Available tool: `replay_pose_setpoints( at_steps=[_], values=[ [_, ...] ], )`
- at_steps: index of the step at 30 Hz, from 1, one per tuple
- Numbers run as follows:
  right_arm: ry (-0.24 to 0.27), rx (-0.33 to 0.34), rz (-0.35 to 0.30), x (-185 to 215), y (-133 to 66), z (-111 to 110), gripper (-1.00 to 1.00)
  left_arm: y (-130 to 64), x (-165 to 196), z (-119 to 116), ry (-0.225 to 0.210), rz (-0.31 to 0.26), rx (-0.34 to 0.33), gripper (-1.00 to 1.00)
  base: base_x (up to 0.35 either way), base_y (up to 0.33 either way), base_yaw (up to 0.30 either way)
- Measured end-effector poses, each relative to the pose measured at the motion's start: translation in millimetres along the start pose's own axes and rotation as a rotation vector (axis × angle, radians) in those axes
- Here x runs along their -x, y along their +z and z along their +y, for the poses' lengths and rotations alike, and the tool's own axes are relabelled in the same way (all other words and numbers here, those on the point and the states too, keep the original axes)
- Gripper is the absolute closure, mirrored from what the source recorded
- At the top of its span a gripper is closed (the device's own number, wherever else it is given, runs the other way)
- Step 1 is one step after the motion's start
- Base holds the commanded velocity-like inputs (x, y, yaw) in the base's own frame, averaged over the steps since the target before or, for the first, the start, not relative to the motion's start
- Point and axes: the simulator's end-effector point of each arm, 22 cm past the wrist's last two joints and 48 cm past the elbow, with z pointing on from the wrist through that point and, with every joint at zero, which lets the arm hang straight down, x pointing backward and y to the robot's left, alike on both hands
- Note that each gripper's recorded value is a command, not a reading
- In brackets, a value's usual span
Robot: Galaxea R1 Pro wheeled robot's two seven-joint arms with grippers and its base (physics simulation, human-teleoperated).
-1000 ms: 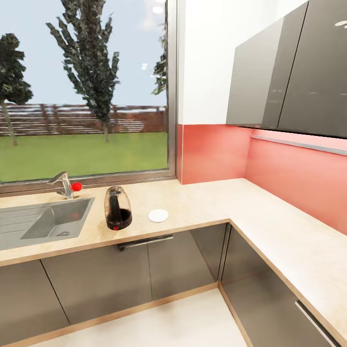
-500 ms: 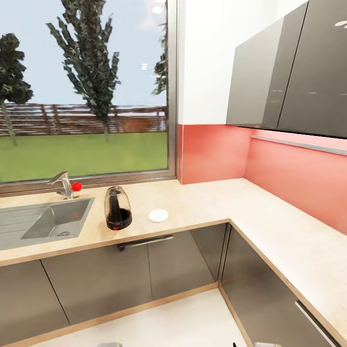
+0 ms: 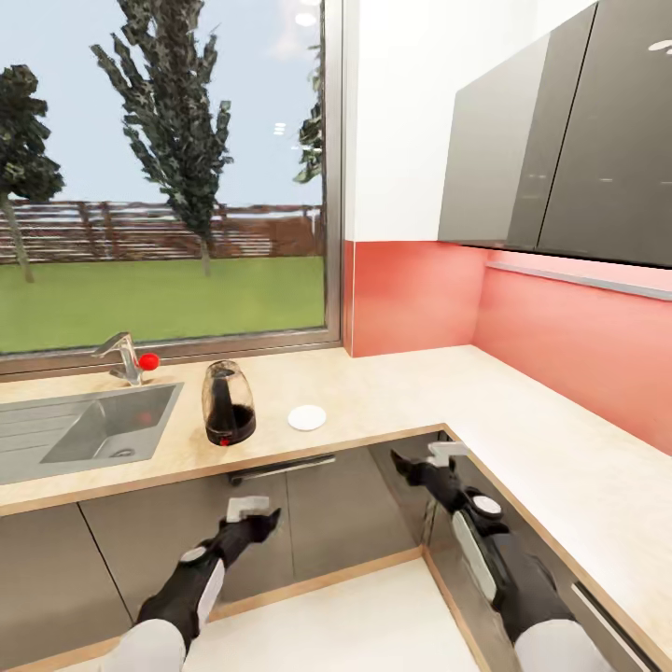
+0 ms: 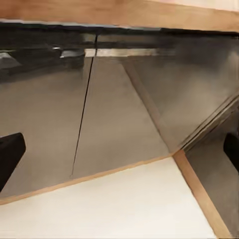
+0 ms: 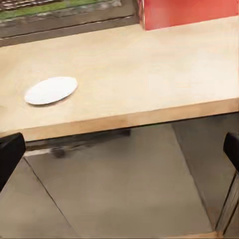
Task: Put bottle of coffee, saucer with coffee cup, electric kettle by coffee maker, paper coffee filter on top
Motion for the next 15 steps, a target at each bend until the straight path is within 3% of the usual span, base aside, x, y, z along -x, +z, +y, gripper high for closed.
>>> replay_pose_setpoints(
  at_steps=[1, 5, 8, 11, 15],
  values=[
    [0.025, 0.014, -0.02, 31, 9.6, 3, -1.0, 1.1, 13, -4, -0.003, -0.001, -0.019, -1.0, 0.0, 0.0, 0.0],
    [0.092, 0.051, 0.044, 62, 21.8, 13, -1.0, 4.1, 45, -19, -0.019, -0.002, -0.074, -1.0, 0.0, 0.0, 0.0],
    [0.124, 0.074, 0.093, 72, 21.5, 20, -1.0, 5.8, 59, -28, -0.078, 0.009, -0.102, -1.0, 0.0, 0.0, 0.0],
    [0.153, 0.091, 0.106, 75, 20.7, 24, -1.0, 6.2, 67, -33, -0.129, 0.009, -0.118, -1.0, 0.0, 0.0, 0.0],
    [0.233, 0.148, 0.1, 81, 19.2, 38, -1.0, 5.4, 93, -40, -0.202, -0.006, -0.145, -1.0, 0.0, 0.0, 0.0]
  ],
)
